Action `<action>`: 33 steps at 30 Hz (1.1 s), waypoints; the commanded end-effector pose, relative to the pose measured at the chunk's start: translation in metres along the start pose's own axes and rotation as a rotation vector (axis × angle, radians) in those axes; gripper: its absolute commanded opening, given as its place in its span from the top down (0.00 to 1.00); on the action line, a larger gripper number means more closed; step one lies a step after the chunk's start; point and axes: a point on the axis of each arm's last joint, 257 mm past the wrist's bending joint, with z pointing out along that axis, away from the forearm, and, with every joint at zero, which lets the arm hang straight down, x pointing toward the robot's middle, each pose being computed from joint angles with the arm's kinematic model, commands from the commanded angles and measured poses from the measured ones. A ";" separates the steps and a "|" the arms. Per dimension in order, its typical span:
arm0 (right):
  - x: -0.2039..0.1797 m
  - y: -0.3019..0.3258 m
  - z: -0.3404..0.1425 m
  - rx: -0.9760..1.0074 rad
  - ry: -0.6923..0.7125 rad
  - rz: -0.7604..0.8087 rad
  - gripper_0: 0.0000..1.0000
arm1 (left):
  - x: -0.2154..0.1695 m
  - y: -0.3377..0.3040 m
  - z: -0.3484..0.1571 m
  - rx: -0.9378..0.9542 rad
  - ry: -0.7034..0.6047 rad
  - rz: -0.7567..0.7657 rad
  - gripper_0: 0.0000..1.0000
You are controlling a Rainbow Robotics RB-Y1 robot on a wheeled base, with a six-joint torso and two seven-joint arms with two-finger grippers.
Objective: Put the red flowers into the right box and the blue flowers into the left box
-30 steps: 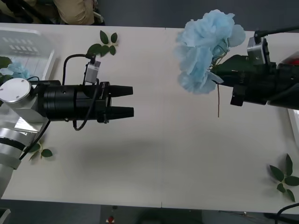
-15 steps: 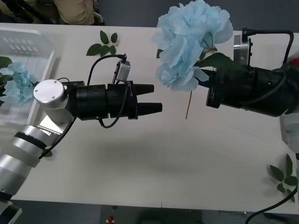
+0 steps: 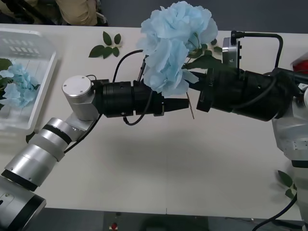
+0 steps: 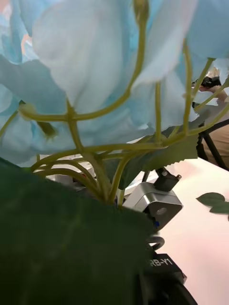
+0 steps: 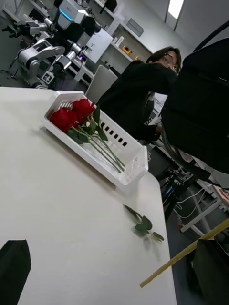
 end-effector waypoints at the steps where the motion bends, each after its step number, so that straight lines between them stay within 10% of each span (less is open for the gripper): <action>1: -0.028 0.005 0.009 -0.012 -0.043 -0.091 1.00 | -0.017 -0.008 0.008 0.021 -0.009 0.016 0.00; 27: -0.025 0.007 0.012 -0.016 -0.037 -0.088 1.00 | 0.000 -0.044 0.023 0.134 -0.009 -0.067 0.00; 31: -0.024 0.008 0.013 -0.021 -0.036 -0.087 1.00 | 0.000 -0.044 0.023 0.135 -0.009 -0.069 0.79; 33: -0.024 0.008 0.013 -0.021 -0.036 -0.087 1.00 | 0.000 -0.044 0.023 0.136 -0.010 -0.070 1.00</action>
